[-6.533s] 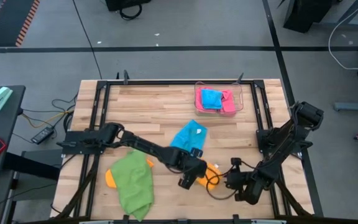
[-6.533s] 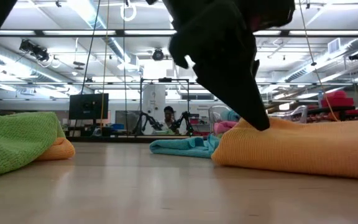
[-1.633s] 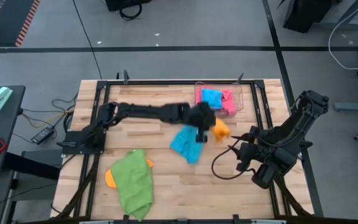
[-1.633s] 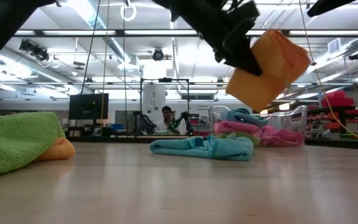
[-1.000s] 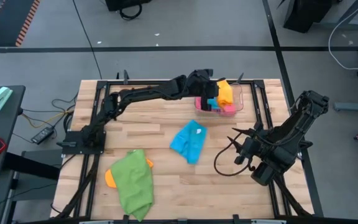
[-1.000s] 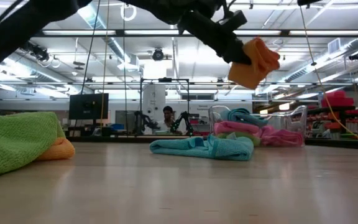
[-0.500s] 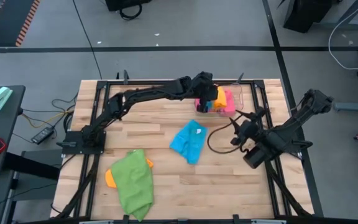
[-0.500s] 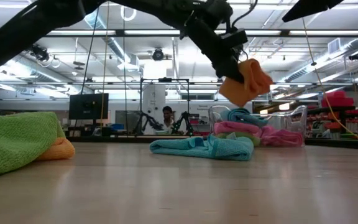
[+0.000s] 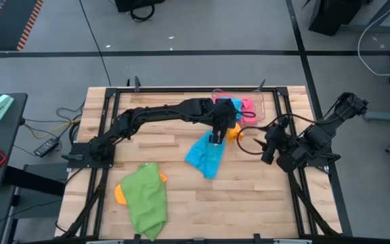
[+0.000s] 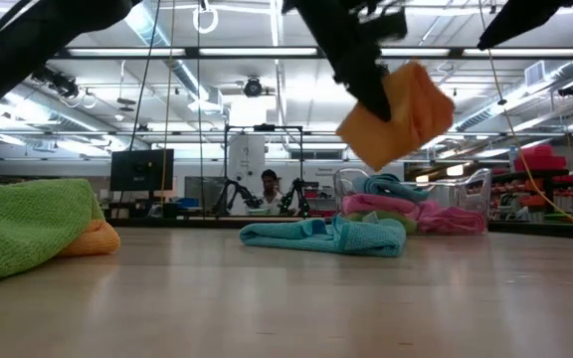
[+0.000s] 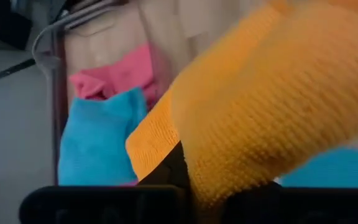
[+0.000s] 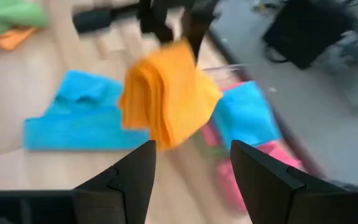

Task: Fold microfiber towels
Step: Stack the right yellow towel on top of the pink towel

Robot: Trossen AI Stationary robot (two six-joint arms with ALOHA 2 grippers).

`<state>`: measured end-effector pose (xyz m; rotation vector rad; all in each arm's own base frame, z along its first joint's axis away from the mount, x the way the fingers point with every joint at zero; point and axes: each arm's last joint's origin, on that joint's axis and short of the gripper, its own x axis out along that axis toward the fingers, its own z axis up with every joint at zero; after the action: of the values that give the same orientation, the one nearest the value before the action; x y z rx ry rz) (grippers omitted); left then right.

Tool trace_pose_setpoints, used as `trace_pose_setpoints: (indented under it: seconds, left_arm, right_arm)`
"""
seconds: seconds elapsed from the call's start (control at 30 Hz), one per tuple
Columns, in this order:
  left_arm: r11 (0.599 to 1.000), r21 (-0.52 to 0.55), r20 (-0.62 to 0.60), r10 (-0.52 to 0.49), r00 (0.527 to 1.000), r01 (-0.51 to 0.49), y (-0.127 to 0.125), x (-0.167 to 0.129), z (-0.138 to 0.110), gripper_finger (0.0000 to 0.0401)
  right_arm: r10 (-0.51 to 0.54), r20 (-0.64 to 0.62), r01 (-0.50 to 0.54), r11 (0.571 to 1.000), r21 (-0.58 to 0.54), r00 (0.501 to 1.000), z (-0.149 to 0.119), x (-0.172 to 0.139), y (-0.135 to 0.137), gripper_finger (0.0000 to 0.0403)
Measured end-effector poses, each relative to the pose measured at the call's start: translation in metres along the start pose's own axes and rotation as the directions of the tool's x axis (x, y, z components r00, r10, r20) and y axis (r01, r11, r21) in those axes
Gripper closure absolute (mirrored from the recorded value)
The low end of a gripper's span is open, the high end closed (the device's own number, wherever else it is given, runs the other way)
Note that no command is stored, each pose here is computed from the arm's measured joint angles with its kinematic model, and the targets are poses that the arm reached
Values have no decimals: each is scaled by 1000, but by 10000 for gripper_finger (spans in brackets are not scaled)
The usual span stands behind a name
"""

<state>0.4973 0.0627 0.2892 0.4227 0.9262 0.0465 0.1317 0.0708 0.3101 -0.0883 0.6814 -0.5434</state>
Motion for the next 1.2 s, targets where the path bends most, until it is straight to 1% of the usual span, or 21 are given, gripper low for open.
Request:
trace_pose_setpoints:
  seconds: [0.07,0.17,0.23,0.33,0.47,0.57,0.67,0.73,0.8,0.93,1.0,1.07,1.13,1.2]
  left_arm:
    - [1000,-17,26,-13,1000,13,-5,-11,8,363]
    - [999,-36,28,-30,999,31,-13,-23,12,358]
    - [998,-55,31,-37,999,39,-17,-30,15,361]
    - [991,-119,60,-57,997,64,-17,-41,18,372]
    - [963,-217,98,-142,985,161,-18,-42,18,374]
    - [938,-267,157,-182,971,220,-18,-44,22,364]
    - [916,-286,234,-218,947,281,-18,-54,29,364]
    - [907,-291,277,-225,934,304,-17,-64,32,370]
    - [905,-292,328,-209,921,310,-15,-78,37,376]
    - [899,-300,410,-182,894,320,-12,-99,45,371]
    - [897,-298,466,-161,870,326,-11,-114,50,364]
    - [895,-295,533,-136,835,334,-10,-130,55,360]
    - [891,-292,595,-114,796,346,-10,-144,61,362]
    - [887,-291,630,-105,770,359,-12,-151,65,370]
  right_arm:
    - [33,-4,-33,999,-5,999,-4,3,4,186]
    - [45,3,-45,998,-33,999,-10,9,9,186]
    - [44,-2,-44,997,-56,999,-15,11,11,186]
    - [32,18,-31,997,-68,999,-22,15,14,186]
    - [39,102,-32,997,-68,994,-26,18,19,186]
    - [65,117,-55,994,-91,991,-30,18,24,186]
    - [95,110,-83,991,-108,989,-32,17,26,184]
    - [124,114,-112,988,-106,986,-29,12,28,178]
    - [154,141,-140,984,-107,978,-22,4,28,166]
    - [163,219,-137,982,-129,962,-4,-14,25,136]
    - [156,265,-121,982,-143,952,6,-23,22,122]
    - [142,304,-95,982,-163,942,15,-31,18,111]
    - [127,333,-70,981,-178,934,23,-37,14,102]
    - [120,355,-52,979,-195,927,30,-42,13,98]
